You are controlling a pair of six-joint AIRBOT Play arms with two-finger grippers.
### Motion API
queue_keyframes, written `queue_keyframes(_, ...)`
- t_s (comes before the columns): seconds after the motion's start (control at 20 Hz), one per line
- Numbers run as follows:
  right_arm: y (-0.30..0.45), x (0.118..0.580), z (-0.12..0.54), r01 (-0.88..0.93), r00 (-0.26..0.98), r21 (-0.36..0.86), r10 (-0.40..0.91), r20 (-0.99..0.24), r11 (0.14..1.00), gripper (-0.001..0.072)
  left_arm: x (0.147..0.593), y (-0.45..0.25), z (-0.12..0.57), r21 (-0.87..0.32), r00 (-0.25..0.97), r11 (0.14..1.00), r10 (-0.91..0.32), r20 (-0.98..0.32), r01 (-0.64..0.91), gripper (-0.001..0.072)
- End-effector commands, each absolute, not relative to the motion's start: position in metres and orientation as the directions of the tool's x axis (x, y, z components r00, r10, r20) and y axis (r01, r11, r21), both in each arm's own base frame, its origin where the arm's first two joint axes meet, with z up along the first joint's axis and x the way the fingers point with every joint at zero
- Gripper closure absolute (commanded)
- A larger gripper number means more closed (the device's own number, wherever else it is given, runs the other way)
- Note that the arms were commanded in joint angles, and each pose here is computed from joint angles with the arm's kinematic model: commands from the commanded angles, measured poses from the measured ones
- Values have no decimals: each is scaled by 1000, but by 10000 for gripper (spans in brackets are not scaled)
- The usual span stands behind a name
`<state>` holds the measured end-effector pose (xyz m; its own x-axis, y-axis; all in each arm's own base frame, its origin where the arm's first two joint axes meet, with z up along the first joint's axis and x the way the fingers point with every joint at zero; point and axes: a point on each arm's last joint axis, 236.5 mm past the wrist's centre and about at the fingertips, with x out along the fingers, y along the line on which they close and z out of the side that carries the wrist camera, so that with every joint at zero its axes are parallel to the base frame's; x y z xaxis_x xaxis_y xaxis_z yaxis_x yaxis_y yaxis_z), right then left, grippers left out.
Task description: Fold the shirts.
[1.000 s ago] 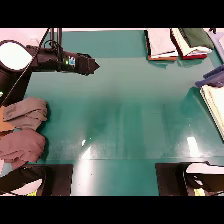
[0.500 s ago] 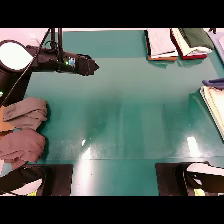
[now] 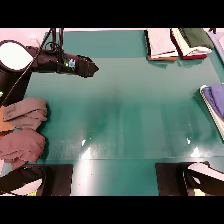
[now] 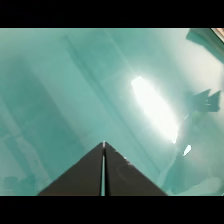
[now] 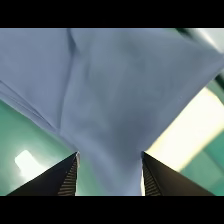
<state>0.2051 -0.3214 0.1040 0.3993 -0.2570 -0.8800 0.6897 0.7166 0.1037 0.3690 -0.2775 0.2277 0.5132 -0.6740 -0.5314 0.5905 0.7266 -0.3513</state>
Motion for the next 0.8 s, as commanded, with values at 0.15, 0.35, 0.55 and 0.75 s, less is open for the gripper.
queue_keyframes(0.15, -310, 227, 140, 669, 582, 278, -254, -772, 689, 247, 368, -278, 227, -349, 511, 725, -675, -533, 594, 684)
queue_keyframes(0.35, -220, 335, 204, 342, 809, 454, -12, -588, 823, 249, 370, -278, 230, -347, 521, 726, -675, -523, 593, 683)
queue_keyframes(0.55, -78, 396, 219, -9, 780, 467, 298, -550, 884, 250, 371, -278, 231, -347, 524, 727, -675, -520, 592, 684)
queue_keyframes(0.75, 47, 408, 223, -278, 674, 458, 511, -533, 844, 260, 371, -278, 231, -351, 522, 725, -677, -518, 593, 683)
